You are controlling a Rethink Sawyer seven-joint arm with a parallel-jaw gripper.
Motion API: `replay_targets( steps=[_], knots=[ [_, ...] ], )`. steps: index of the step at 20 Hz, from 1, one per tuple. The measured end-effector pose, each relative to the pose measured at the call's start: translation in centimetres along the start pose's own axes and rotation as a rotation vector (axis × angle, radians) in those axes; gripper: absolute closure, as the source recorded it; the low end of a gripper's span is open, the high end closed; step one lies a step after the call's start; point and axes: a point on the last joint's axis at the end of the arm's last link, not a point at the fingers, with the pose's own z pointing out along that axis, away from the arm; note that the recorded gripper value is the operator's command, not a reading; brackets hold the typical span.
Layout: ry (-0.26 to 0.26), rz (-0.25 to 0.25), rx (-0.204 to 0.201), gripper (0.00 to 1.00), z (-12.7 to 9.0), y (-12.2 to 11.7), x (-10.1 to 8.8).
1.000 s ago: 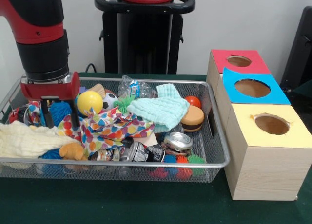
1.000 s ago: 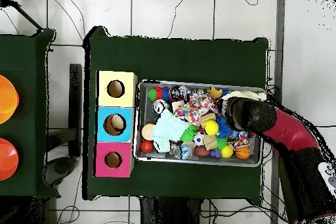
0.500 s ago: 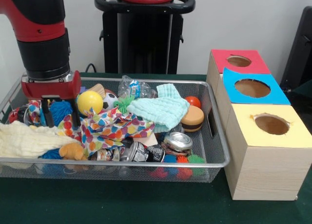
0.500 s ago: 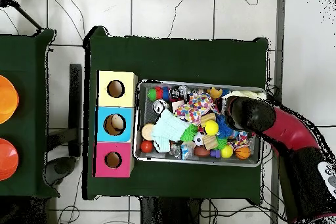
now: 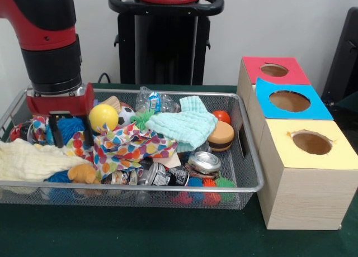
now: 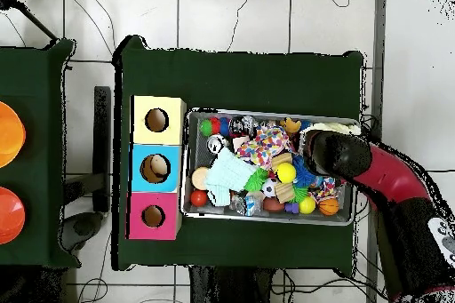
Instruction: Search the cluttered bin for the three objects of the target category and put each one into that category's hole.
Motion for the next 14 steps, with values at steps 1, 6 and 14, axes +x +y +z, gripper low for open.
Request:
replay_targets(
  steps=[1, 6, 14],
  knots=[
    [0.001, 0.000, -0.001, 0.00, 0.1, 0.0, 0.0],
    [0.025, 0.008, -0.022, 0.00, 2.4, 0.2, 0.7],
    [0.045, 0.022, -0.057, 0.00, 5.7, 0.7, 1.7]
  ],
)
